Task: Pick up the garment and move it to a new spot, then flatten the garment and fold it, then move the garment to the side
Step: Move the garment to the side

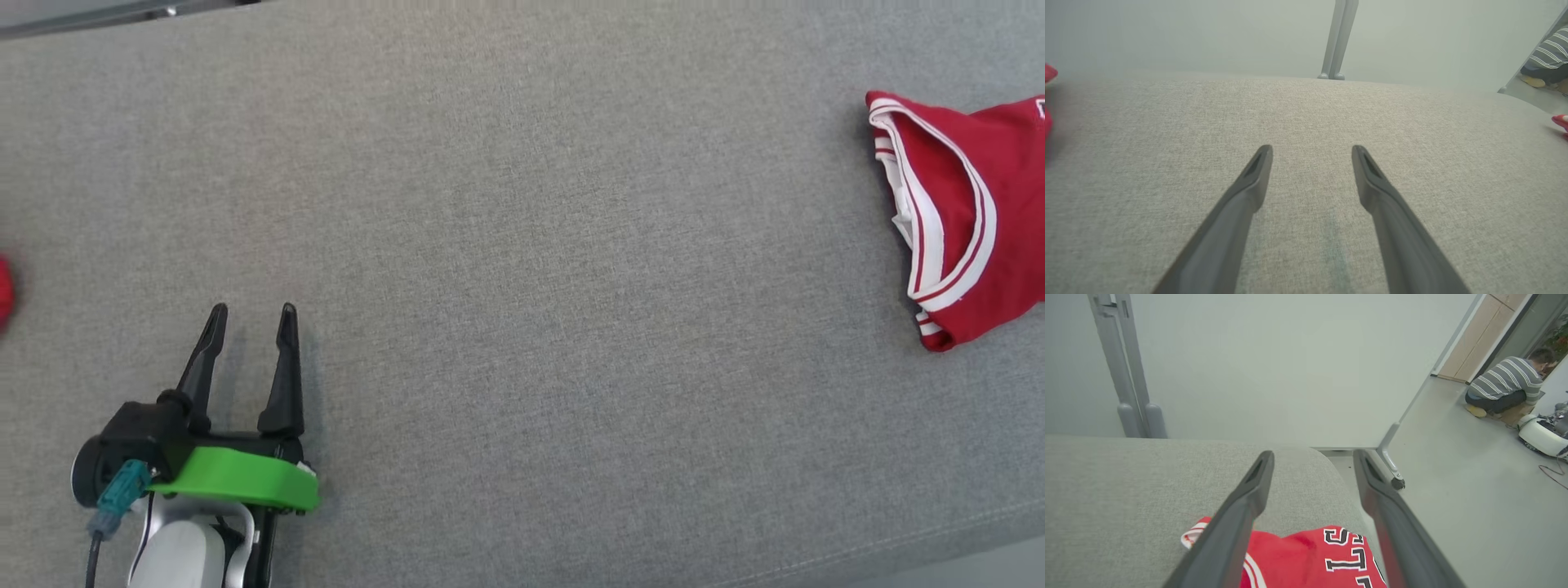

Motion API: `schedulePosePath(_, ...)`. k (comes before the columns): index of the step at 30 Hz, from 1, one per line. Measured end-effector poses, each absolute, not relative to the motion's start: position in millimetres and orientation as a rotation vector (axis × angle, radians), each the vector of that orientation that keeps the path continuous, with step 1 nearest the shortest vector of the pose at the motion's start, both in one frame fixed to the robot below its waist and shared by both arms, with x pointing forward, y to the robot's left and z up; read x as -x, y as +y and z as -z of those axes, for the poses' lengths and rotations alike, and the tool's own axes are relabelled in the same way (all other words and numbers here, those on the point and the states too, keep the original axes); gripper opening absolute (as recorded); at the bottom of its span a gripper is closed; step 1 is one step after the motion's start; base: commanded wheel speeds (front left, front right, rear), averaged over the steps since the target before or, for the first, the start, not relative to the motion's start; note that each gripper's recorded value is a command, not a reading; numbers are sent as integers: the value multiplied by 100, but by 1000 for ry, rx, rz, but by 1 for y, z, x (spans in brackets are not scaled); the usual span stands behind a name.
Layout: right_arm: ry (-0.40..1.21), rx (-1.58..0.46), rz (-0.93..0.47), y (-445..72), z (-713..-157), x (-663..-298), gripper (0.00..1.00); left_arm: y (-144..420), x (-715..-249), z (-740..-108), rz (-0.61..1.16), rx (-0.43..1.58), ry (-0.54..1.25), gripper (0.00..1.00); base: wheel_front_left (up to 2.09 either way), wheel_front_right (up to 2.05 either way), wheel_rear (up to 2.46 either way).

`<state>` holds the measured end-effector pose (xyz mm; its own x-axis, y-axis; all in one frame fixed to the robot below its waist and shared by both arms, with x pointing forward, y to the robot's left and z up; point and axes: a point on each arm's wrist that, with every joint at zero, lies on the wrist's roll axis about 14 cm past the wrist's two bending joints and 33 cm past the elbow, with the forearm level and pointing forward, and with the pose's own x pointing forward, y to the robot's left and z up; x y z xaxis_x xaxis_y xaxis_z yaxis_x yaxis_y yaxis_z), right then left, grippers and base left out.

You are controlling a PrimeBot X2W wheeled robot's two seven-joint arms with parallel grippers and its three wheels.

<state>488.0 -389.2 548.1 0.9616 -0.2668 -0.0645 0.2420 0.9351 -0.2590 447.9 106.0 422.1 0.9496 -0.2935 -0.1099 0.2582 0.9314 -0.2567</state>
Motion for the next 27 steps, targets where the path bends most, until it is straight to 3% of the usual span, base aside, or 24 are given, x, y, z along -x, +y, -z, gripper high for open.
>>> schedulePosePath(5, -105, 303, 168, -353, -593, -471, 100, 118, -437, -440, 249, 228, 108, 100, 0, 0, 0)
schedulePosePath(11, -175, 199, 102, -301, -571, -438, 100, 159, -414, -446, 148, 164, 104, 100, 0, 0, 0)
schedulePosePath(20, -60, 79, 10, -228, -502, -400, 100, 211, -377, -455, -7, 143, 85, 100, 0, 0, 0)
schedulePosePath(27, -62, 24, -30, -200, -501, -380, 100, 228, -354, -462, -80, 179, 57, 100, 0, 0, 0)
